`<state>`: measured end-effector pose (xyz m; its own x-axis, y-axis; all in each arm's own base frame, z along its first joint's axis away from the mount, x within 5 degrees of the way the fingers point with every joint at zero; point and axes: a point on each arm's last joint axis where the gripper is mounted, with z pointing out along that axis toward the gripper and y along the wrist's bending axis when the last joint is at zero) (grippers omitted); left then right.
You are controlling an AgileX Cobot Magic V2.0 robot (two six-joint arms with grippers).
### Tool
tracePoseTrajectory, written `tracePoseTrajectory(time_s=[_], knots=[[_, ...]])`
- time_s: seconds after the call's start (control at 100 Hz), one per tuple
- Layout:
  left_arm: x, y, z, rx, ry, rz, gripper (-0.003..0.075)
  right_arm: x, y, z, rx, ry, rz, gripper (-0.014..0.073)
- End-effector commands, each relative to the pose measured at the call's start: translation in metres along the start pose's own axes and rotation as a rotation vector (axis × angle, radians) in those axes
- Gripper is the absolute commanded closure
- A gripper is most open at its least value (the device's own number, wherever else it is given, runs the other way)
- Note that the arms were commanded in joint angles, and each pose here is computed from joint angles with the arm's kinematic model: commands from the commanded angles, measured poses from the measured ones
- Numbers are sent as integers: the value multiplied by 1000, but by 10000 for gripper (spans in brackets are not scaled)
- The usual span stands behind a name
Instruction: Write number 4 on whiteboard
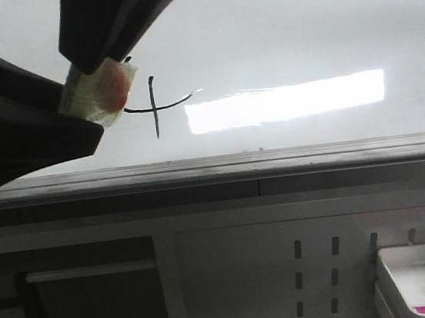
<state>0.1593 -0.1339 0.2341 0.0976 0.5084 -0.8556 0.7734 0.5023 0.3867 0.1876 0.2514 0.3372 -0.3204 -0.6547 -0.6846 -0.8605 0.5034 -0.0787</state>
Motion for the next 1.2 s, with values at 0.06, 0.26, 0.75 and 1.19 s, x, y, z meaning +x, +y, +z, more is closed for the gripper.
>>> tracePoseTrajectory(time_s=[0.06,0.26,0.75,1.19], knots=[[-16,3,-1,-5,-106,-29,741,-15,-1,-23,16,-113,-11,659],[-16,3,-1,-5,-108,-29,741,-16,-1,-23,13,-121,-7,638],[-2,45,-5,-318,-15,-754,741,-20,-27,-55,125,-261,13,148],[-7,83,31,-340,246,-954,741,-19,-27,-62,126,-262,16,159]])
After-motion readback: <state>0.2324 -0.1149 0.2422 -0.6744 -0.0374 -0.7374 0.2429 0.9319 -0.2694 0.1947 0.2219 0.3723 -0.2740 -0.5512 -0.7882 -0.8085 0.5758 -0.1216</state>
